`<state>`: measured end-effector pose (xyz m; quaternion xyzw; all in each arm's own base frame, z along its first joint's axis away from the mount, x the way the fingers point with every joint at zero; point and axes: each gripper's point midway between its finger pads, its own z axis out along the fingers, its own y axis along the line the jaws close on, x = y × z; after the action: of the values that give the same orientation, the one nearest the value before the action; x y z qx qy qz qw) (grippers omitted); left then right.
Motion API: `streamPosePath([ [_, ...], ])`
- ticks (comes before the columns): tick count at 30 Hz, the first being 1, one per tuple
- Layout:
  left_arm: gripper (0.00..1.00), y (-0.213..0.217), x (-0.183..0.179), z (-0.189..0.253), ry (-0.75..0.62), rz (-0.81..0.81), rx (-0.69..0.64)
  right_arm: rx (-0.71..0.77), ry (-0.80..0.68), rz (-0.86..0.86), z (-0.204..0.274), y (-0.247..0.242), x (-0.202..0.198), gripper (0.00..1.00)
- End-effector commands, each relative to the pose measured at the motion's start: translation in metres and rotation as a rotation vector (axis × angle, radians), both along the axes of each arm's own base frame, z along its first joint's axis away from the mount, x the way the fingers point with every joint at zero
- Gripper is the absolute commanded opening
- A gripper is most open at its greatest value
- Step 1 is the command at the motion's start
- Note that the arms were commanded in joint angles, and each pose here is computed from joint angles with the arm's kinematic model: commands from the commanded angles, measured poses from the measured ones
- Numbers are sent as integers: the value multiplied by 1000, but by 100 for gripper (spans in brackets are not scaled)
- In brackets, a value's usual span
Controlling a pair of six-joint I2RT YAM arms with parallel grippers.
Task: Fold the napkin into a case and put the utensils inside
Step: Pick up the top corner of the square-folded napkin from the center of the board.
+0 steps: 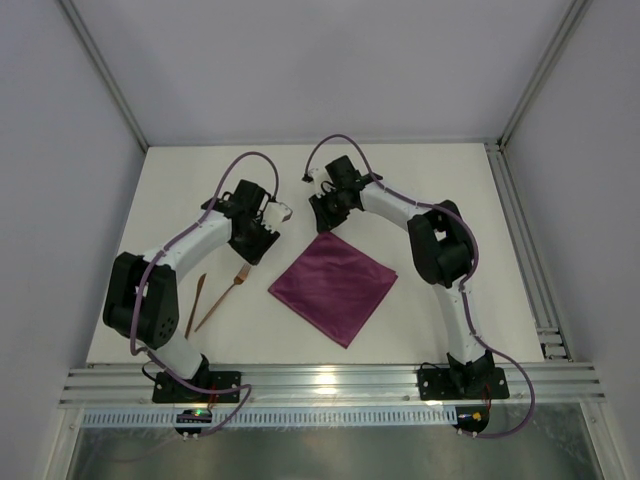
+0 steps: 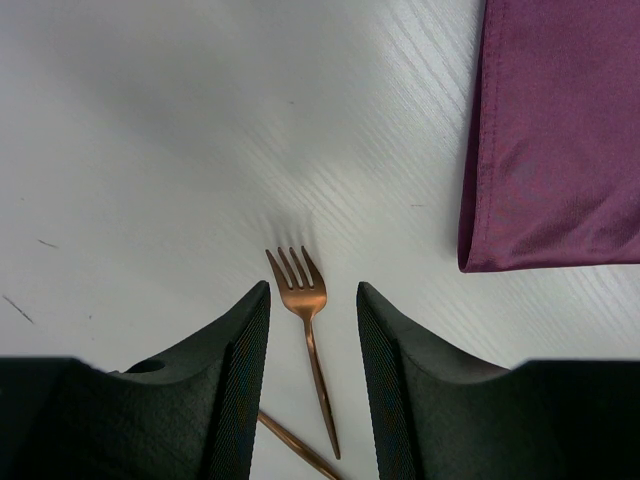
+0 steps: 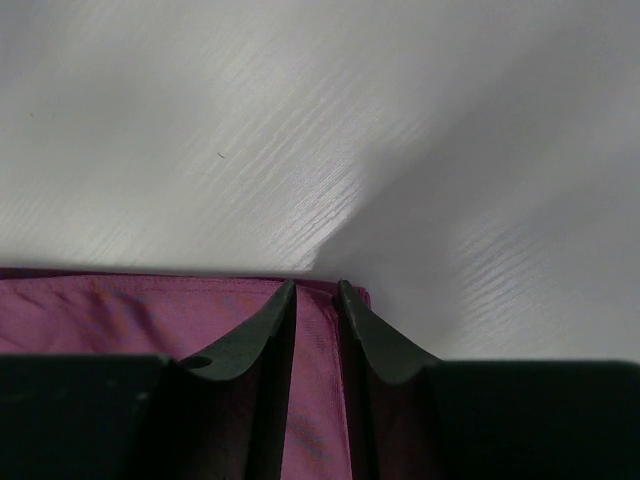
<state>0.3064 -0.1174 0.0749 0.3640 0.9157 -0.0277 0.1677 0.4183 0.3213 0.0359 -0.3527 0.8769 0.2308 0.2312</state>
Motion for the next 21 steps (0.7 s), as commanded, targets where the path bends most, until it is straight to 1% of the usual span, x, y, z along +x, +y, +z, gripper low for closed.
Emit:
streamPosePath([
  [1,43,0,3,2,1,8,-9,-6,-23,13,2,5,5,29],
  [4,43,-1,2,1,3,7,-15,-27,-31,1,-1,0,7,31],
  [8,43,-1,2,1,6,6,-17,-24,-19,7,-3,1,5,29],
  [9,43,-1,1,0,8,5,-15,-20,-15,7,-4,2,4,27],
  [10,43,-1,1,0,8,5,-14,-13,-12,9,-3,3,4,22],
  [14,43,1,1,-2,9,3,-7,-5,-12,9,0,4,3,11],
  [21,43,1,0,0,6,-2,-7,16,-36,5,17,6,4,5],
])
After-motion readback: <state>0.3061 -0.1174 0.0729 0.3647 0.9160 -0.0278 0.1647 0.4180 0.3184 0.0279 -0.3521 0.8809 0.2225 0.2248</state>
